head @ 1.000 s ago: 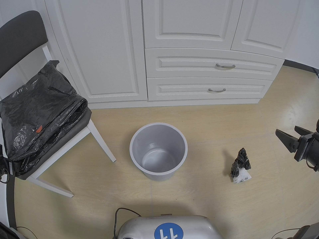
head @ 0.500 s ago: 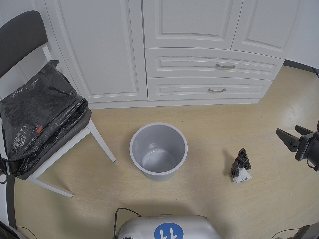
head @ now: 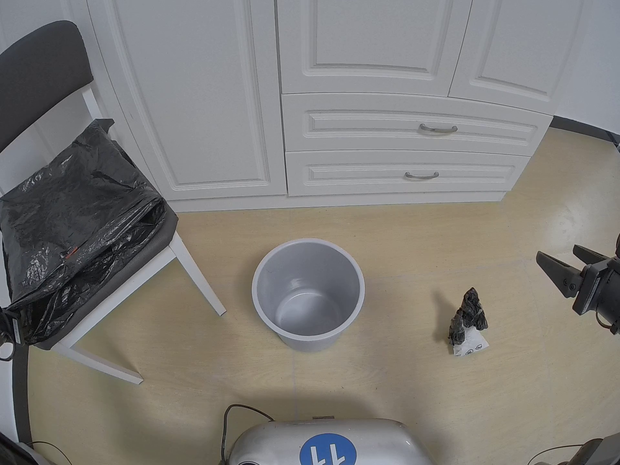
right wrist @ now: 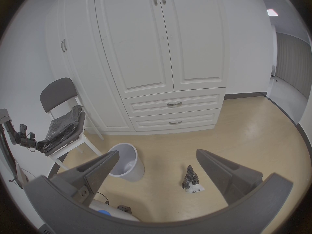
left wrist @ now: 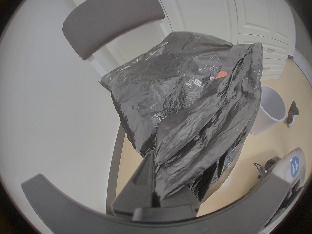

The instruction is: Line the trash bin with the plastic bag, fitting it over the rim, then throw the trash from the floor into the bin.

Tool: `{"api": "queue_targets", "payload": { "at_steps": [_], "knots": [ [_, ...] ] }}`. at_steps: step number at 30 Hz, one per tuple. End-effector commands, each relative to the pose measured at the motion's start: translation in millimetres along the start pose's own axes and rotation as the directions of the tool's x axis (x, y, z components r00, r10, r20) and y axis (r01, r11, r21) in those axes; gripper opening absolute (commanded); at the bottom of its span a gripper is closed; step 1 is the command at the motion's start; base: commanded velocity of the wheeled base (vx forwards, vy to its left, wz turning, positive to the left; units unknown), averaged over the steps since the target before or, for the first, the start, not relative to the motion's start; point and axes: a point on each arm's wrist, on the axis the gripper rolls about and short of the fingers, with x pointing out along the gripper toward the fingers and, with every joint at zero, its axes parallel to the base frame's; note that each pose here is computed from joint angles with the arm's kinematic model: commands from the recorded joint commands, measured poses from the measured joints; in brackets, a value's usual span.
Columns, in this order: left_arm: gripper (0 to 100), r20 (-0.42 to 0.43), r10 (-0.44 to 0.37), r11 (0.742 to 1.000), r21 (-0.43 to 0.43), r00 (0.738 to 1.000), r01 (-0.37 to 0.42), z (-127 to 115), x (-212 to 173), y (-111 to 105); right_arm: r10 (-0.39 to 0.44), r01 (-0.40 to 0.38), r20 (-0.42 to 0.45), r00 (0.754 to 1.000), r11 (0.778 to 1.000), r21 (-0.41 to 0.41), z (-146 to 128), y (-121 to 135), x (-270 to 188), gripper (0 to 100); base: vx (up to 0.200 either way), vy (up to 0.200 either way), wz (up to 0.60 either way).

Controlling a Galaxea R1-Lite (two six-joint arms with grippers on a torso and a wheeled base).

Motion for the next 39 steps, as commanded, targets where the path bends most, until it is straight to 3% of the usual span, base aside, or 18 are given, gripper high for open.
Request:
{"api": "queue_targets", "payload": {
  "at_steps": [1, 5, 7, 8, 9, 10, 11, 12, 13, 15, 16, 17, 20, 24, 32, 35, 36, 39],
  "knots": [
    [0, 0.081, 0.001, 1.000, 0.024, 0.997, -0.003, 7, -13, -7, -0.001, 0.001, -0.011, 1.000, 1.000, 0.000, -1, 0, 3, 100, 0.000, 0.000, 0.00],
    [0, 0.214, -0.082, 0.997, 0.021, 0.973, 0.079, 18, -31, -23, 0.015, -0.015, -0.028, 0.999, 1.000, -0.003, -4, 3, 6, 100, 0.000, 0.000, 0.00],
    [0, 0.335, -0.180, 0.981, -0.012, 0.925, 0.196, 37, -51, -47, 0.058, -0.058, -0.029, 0.998, 0.998, -0.005, -6, 10, 9, 100, 0.000, 0.000, 0.00],
    [0, 0.335, -0.180, 0.981, -0.012, 0.925, 0.196, 37, -51, -47, 0.058, -0.058, -0.029, 0.998, 0.998, -0.005, -6, 10, 9, 100, 0.000, 0.000, 0.00],
    [0, 0.435, -0.287, 0.941, -0.041, 0.853, 0.337, 53, -68, -66, 0.088, -0.088, -0.029, 0.996, 0.996, -0.001, -11, 16, 13, 100, 0.000, 0.000, 0.00],
    [0, 0.435, -0.287, 0.941, -0.041, 0.853, 0.337, 53, -68, -66, 0.088, -0.088, -0.029, 0.996, 0.996, -0.001, -11, 16, 13, 100, 0.000, 0.000, 0.00],
    [0, 0.512, -0.384, 0.883, -0.041, 0.769, 0.468, 67, -85, -80, 0.102, -0.103, -0.025, 0.994, 0.995, -0.004, -16, 21, 18, 100, 0.000, 0.000, 0.00],
    [0, 0.544, -0.427, 0.848, -0.035, 0.722, 0.528, 73, -94, -87, 0.109, -0.109, -0.023, 0.994, 0.994, -0.006, -19, 24, 21, 100, 0.000, 0.000, 0.00],
    [0, 0.552, -0.438, 0.839, -0.032, 0.710, 0.542, 74, -97, -89, 0.110, -0.111, -0.021, 0.994, 0.994, -0.006, -19, 25, 22, 100, 0.000, 0.000, 0.00],
    [0, 0.596, -0.500, 0.782, -0.002, 0.628, 0.624, 85, -111, -100, 0.104, -0.104, -0.010, 0.995, 0.995, -0.008, -22, 33, 29, 100, 0.000, 0.000, 0.00],
    [0, 0.596, -0.500, 0.782, -0.002, 0.628, 0.624, 85, -111, -100, 0.104, -0.104, -0.010, 0.995, 0.995, -0.008, -22, 33, 29, 100, 0.000, 0.000, 0.00],
    [0, 0.621, -0.534, 0.743, 0.020, 0.574, 0.669, 92, -120, -108, 0.114, -0.113, 0.006, 0.994, 0.994, -0.008, -22, 40, 32, 100, 0.000, 0.000, 0.00],
    [0, 0.664, -0.582, 0.660, 0.051, 0.469, 0.749, 104, -138, -117, 0.162, -0.162, 0.018, 0.987, 0.987, -0.017, -23, 59, 35, 100, 0.000, 0.000, 0.00],
    [0, 0.710, -0.606, 0.568, 0.069, 0.359, 0.820, 112, -161, -119, 0.159, -0.159, 0.009, 0.987, 0.987, -0.038, -27, 72, 47, 100, 0.000, 0.000, 0.00],
    [0, 0.757, -0.604, 0.492, 0.111, 0.247, 0.863, 101, -189, -111, 0.243, -0.244, 0.045, 0.969, 0.970, 0.011, -20, 89, 49, 100, 0.000, 0.000, 0.00],
    [0, 0.757, -0.604, 0.492, 0.111, 0.247, 0.863, 101, -189, -111, 0.243, -0.244, 0.045, 0.969, 0.970, 0.011, -20, 89, 49, 100, 0.000, 0.000, 0.00],
    [0, 0.767, -0.618, 0.442, 0.158, 0.173, 0.883, 97, -200, -105, 0.275, -0.277, 0.065, 0.959, 0.961, 0.024, -19, 99, 48, 100, 0.000, 0.000, 0.00],
    [0, 0.770, -0.619, 0.431, 0.167, 0.156, 0.887, 96, -202, -104, 0.291, -0.295, 0.079, 0.953, 0.954, 0.046, -19, 105, 49, 100, 0.000, 0.000, 0.00]
  ]
}}
